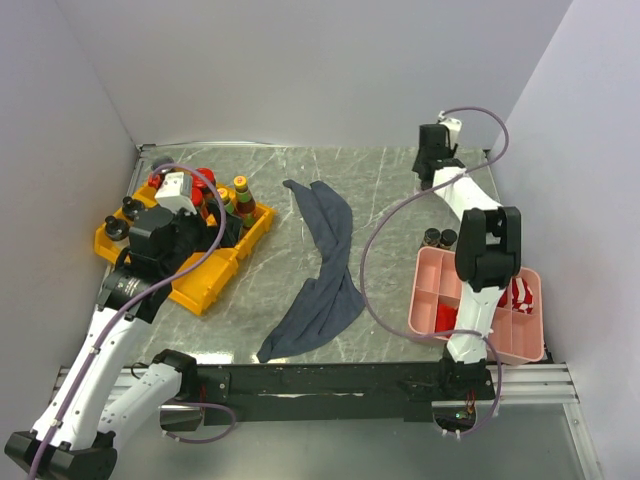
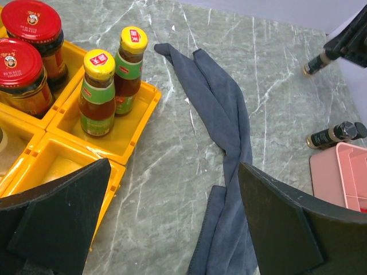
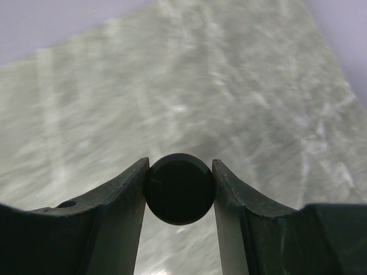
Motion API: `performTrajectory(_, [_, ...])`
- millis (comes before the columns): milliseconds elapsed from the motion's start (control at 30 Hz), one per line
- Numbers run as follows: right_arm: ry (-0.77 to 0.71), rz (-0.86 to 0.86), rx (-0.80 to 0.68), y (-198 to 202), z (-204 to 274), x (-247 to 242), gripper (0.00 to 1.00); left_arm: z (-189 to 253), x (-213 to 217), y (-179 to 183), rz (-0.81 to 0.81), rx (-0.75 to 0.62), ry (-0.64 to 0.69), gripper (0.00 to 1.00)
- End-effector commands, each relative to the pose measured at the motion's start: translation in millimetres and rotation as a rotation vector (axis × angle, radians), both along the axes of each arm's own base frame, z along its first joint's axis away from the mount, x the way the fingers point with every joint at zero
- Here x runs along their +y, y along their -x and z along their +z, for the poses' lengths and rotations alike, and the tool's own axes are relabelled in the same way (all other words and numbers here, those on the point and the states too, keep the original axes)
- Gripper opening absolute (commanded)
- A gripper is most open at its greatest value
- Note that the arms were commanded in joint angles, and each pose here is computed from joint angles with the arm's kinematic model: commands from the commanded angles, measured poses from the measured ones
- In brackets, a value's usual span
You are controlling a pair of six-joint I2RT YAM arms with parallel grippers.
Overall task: Organize the condiment bottles
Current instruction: Pick up the bottle from the corner of the board, then place the bottle at the center of the board.
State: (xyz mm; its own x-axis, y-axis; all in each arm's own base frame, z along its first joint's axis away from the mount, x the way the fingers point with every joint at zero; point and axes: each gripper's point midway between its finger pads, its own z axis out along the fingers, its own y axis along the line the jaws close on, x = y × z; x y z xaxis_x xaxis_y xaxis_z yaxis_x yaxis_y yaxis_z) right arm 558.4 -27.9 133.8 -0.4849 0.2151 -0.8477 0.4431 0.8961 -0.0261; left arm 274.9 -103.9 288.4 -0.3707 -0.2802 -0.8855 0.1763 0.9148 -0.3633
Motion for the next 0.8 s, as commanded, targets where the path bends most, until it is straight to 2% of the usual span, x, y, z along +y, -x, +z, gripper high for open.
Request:
performTrajectory(0, [-0.025, 0.096, -0.179, 8, 83, 47, 0.3, 12, 1, -1, 0.005, -0.045, 0.013, 0.99])
performTrajectory(233, [-0.11, 0.308, -0.179, 43, 95, 139, 0.3, 10, 11, -3, 0.057, -0.042, -0.002, 0.99])
performTrajectory(533, [-0.282, 0.684, -0.169, 124, 102, 281, 0.31, 35, 36, 10, 0.183, -0.148, 0.035, 1.0])
performTrajectory(767, [-0.282, 0.859, -0.117, 182, 84, 358, 0.32, 52, 50, 22, 0.24, -0.234, 0.071, 0.99])
